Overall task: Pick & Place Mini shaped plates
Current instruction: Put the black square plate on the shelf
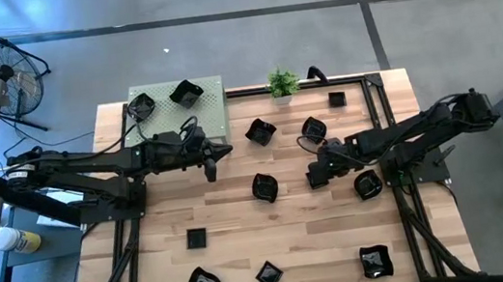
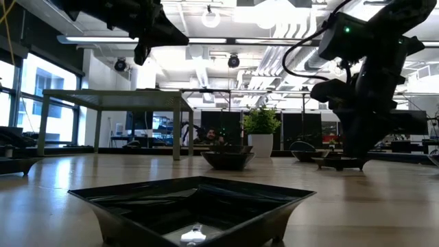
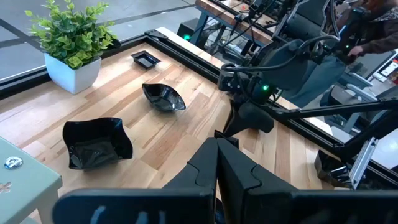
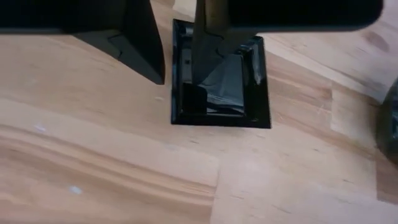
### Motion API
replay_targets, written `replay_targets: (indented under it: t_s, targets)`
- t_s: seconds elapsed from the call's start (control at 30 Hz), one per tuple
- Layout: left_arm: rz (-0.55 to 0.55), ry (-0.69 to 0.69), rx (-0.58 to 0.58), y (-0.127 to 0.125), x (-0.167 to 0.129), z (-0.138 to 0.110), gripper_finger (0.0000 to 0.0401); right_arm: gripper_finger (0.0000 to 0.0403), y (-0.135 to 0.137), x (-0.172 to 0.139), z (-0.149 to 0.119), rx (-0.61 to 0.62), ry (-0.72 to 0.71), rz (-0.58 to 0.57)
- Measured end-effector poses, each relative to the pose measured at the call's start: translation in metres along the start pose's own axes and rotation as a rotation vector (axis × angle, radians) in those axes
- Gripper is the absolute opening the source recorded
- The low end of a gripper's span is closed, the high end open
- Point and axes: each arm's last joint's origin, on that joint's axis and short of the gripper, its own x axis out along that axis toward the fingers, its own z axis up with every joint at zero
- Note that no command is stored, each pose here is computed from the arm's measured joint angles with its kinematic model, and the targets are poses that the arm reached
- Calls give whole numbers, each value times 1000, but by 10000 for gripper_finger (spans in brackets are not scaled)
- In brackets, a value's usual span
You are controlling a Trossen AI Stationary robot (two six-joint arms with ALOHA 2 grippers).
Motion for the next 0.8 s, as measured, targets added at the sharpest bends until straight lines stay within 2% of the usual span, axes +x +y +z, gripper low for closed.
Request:
replay_targets:
  t_s: [0.13,0.37,0.63,0.8]
  targets:
    - [0,0,0,0,0,0,0,73,1,0,1,-2,-33,4]
    - [0,0,5,0,0,0,0,31,0,9,0,-14,-17,-37]
    - [2,2,2,0,0,0,0,59,8,20,1,-18,-2,18]
    - [1,4,1,0,0,0,0,50,7,16,1,-17,-9,22]
